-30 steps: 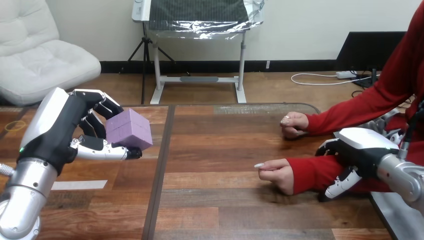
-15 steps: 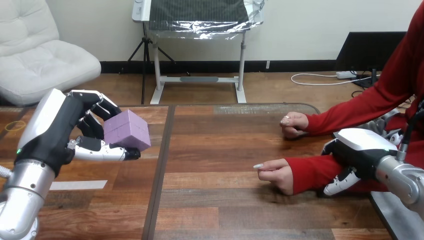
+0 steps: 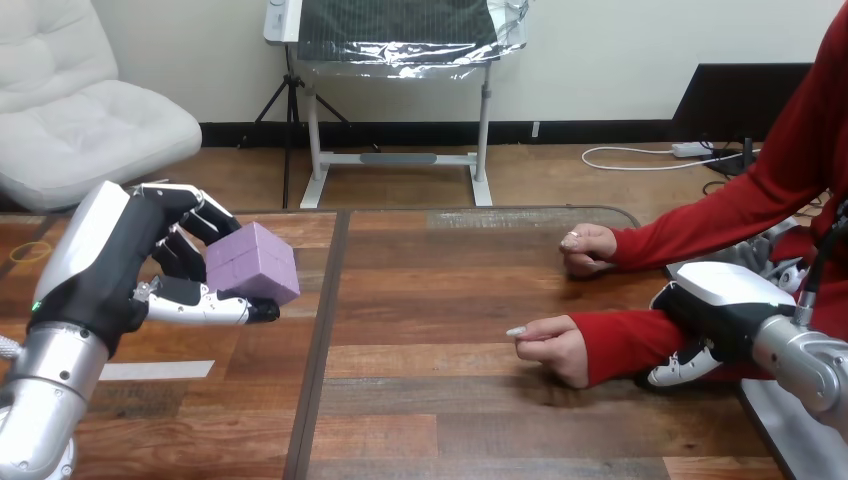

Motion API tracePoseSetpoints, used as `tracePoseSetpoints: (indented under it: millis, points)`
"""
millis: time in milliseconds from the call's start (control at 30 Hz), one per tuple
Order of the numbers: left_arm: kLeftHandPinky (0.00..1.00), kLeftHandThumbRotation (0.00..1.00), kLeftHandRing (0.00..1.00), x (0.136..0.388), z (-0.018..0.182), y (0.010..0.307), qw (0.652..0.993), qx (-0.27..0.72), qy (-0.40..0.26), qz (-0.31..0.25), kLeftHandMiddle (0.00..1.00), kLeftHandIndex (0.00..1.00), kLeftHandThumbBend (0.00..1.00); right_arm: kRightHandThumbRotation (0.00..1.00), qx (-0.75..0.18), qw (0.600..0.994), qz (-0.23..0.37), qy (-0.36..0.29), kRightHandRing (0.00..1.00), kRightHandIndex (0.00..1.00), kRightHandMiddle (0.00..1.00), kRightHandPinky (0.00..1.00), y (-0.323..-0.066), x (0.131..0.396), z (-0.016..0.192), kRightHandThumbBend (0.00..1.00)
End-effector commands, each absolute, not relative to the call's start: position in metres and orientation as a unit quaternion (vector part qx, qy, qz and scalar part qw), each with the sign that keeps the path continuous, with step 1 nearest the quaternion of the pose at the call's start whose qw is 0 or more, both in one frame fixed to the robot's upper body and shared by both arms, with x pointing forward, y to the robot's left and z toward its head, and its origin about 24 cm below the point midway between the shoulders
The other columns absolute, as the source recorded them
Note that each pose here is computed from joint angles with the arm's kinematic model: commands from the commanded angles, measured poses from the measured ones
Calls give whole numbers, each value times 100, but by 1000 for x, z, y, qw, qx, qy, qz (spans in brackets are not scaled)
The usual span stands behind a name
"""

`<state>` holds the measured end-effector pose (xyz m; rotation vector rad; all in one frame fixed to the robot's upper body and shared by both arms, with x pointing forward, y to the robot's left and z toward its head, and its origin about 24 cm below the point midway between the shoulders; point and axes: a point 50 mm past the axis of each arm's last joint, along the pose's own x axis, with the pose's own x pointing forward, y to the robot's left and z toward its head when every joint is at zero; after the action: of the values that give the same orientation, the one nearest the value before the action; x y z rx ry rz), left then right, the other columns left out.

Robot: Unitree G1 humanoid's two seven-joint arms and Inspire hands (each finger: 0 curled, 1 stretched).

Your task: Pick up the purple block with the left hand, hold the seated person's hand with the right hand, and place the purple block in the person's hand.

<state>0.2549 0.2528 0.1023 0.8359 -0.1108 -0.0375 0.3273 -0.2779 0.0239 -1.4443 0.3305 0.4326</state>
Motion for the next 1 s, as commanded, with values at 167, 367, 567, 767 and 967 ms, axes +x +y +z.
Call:
tracePoseSetpoints:
  millis: [167,367,567,767,967]
  points:
    - [31,0,34,259,127,247,906,408,-112,-9,38,41,83,30,-634,734,200,141,36,47,44,30,-267,338,32,59]
    - [31,0,35,259,126,247,908,402,-113,-9,38,40,83,32,-615,750,199,137,36,47,44,31,-266,338,33,56]
    - [32,0,35,260,125,246,909,400,-112,-9,38,40,84,31,-596,769,193,130,38,47,45,33,-266,338,36,54]
    - [32,0,35,261,123,244,913,392,-113,-9,38,40,84,34,-578,785,186,123,39,48,46,35,-266,340,40,51]
    - [32,0,35,262,120,241,920,375,-114,-7,38,40,84,34,-570,796,176,101,39,48,46,35,-265,342,46,51]
